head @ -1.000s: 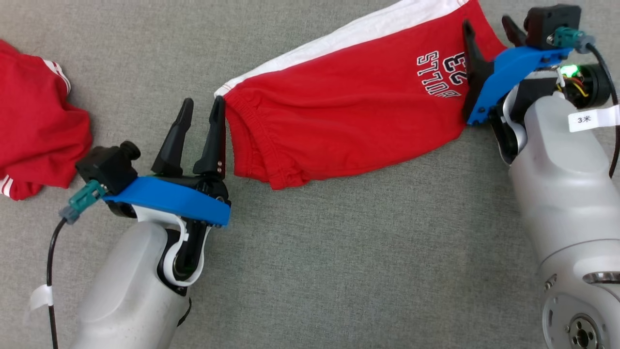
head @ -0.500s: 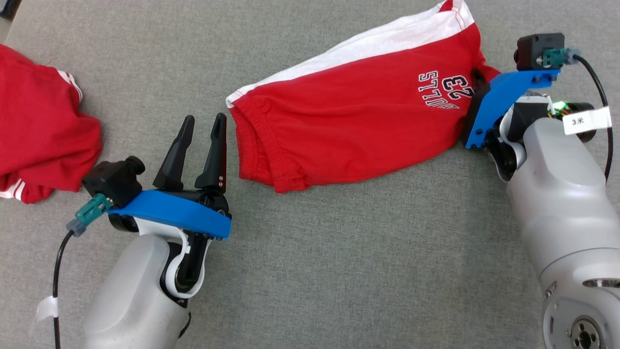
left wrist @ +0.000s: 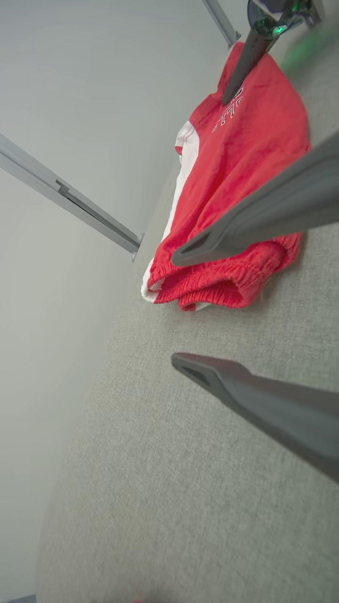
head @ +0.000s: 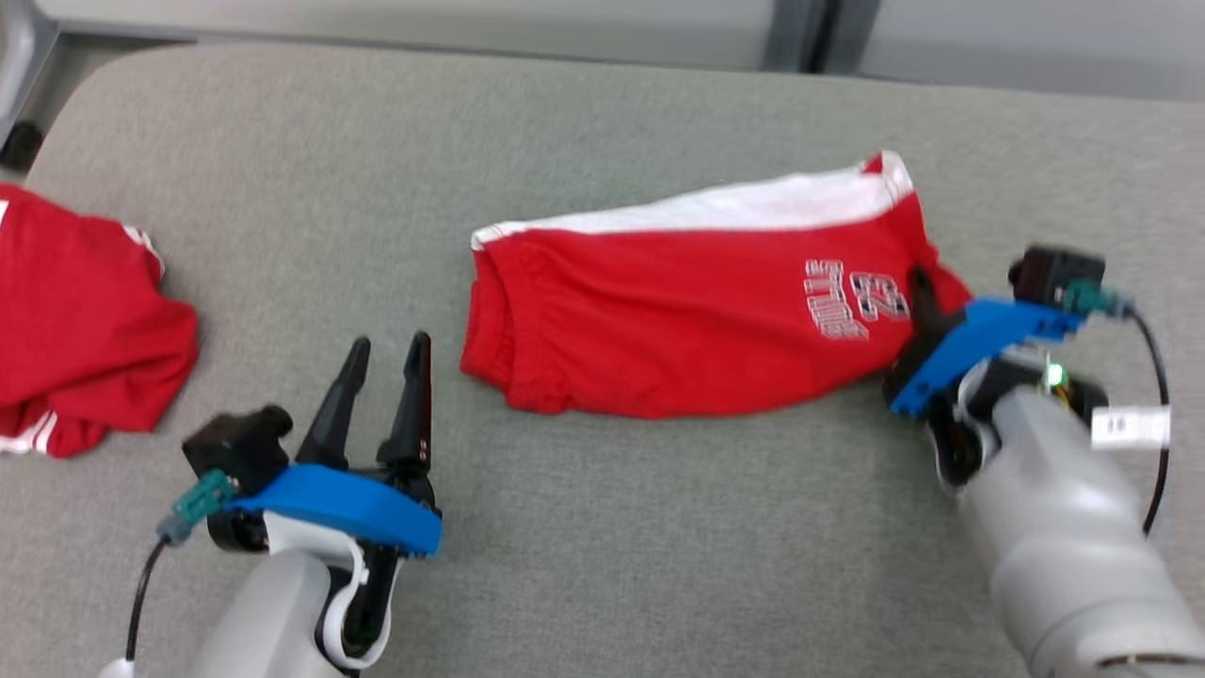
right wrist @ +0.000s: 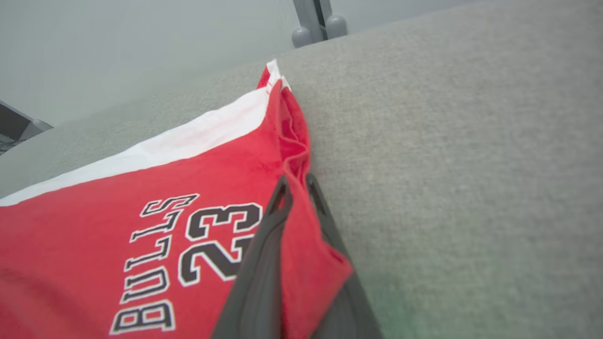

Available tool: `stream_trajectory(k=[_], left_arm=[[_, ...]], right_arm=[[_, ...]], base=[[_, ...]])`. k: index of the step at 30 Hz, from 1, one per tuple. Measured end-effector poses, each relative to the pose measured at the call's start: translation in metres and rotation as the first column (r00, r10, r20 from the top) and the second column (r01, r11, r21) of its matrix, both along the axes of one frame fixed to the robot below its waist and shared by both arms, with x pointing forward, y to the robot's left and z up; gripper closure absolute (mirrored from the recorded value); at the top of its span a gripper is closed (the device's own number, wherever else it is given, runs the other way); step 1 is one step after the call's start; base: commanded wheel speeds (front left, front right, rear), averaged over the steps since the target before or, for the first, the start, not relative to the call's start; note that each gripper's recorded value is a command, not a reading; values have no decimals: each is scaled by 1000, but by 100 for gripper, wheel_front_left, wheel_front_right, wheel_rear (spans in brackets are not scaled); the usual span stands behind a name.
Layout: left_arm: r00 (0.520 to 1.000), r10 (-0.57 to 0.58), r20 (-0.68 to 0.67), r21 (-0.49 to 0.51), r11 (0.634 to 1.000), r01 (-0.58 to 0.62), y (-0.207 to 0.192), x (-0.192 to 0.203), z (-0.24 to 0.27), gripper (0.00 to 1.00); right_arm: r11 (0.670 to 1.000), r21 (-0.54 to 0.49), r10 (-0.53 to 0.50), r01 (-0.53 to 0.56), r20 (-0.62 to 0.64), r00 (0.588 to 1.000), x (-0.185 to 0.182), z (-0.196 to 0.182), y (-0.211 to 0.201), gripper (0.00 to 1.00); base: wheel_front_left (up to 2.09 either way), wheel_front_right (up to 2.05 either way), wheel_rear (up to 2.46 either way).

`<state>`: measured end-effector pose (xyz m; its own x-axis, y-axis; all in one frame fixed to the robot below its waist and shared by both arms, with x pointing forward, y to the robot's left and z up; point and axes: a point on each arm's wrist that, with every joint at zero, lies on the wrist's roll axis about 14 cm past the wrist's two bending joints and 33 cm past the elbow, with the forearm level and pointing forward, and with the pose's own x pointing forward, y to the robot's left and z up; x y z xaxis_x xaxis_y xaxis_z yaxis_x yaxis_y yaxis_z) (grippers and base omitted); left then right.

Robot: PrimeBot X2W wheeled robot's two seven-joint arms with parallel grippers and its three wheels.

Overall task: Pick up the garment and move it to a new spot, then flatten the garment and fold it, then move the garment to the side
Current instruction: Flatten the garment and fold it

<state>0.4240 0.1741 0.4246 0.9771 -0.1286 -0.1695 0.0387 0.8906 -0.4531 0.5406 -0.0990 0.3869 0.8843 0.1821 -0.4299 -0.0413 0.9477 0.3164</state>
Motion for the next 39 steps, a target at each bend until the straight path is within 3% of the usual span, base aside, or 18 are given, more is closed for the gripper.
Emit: stream_trajectory(k=[9, 16, 22, 25, 30, 34, 35, 36, 37, 39], left_arm=[[1000, -23, -1, -11, 1000, 23, -20, -29, 2, 0], [999, -39, -5, -14, 999, 39, -29, -39, 1, 0], [1000, -15, -22, -10, 1000, 15, -20, -43, -4, 0], [1000, -5, -22, -6, 1000, 5, -17, -46, -4, 0], [999, 29, -27, -3, 1000, -29, -5, -54, -4, 0], [998, 45, -37, 4, 999, -45, 1, -59, -6, 0], [998, 45, -38, 4, 999, -45, 0, -60, -6, 0], [998, 46, -40, 4, 999, -46, 0, -61, -7, 0], [998, 45, -40, 5, 999, -45, 0, -61, -7, 0], [999, 39, -34, 11, 999, -38, -1, -60, -6, 0]], right_arm=[[989, 52, -140, 139, 8, 990, -73, -2, -47, 100], [985, 73, -166, 159, 115, 979, -81, 24, -65, 100], [997, 81, -2, -18, 242, 970, -56, 63, -8, 100], [985, 86, 121, -152, 294, 948, -51, 83, 37, 100], [904, 155, 336, -398, 315, 888, -76, 96, 124, 100], [847, 183, 443, -498, 273, 854, -104, 82, 159, 100], [841, 184, 453, -508, 272, 849, -108, 80, 163, 67], [833, 184, 470, -522, 265, 842, -113, 77, 167, 67], [826, 192, 474, -530, 272, 838, -117, 77, 170, 0], [808, 218, 484, -547, 282, 828, -124, 79, 177, 0]], base=[[0, 0, 0], [0, 0, 0], [0, 0, 0], [0, 0, 0], [0, 0, 0], [0, 0, 0], [0, 0, 0], [0, 0, 0], [0, 0, 0], [0, 0, 0]])
